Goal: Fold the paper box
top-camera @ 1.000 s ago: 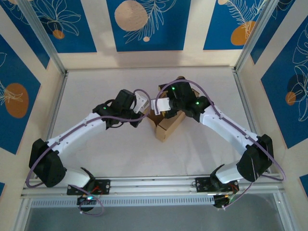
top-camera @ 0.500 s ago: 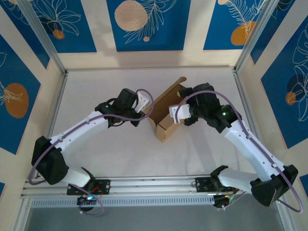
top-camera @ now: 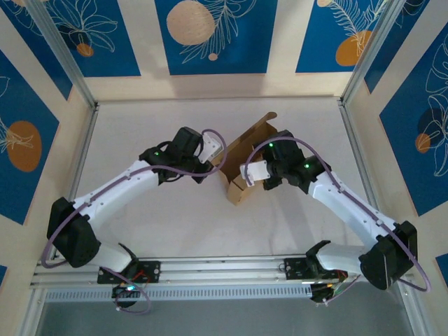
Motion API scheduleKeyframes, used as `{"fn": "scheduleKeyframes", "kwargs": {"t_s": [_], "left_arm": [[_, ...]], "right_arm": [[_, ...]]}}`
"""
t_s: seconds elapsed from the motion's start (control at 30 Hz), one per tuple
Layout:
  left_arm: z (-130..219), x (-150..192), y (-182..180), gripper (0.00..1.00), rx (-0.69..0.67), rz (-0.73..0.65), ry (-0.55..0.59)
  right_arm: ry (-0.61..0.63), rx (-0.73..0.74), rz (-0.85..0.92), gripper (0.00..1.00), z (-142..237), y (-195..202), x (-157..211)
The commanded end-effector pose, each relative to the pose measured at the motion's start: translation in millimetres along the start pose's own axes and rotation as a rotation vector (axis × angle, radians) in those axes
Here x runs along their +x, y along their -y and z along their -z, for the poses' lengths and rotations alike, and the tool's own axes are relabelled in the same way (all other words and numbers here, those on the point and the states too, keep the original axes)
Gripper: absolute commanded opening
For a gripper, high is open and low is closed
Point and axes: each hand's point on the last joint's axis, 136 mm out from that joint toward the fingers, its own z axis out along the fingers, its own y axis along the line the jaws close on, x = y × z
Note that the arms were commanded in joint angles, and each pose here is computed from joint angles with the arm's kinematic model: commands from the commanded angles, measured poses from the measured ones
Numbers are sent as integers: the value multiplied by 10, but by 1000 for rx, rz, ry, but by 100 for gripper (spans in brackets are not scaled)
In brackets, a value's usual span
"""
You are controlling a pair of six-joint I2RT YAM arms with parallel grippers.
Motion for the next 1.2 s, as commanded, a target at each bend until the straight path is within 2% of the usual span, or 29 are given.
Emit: {"fn": "scheduleKeyframes", "kwargs": {"t_s": [0.0, 0.47, 0.9, 1.07, 1.17], "left_arm": [[68, -56, 113, 0, 15, -80, -4], [54, 45, 314, 0, 68, -170, -43], [39, 38, 464, 0, 89, -256, -32], [-42, 29, 331, 0, 14, -284, -37], [-77, -27, 277, 0, -19, -309, -24]], "right_arm": [[9, 97, 5, 99, -57, 321, -49], [46, 139, -12, 99, -114, 621, -150], [62, 43, -21, 99, -173, 444, -147], [86, 57, -66, 99, 169, 605, -247], [75, 10, -61, 99, 369, 490, -230]]}}
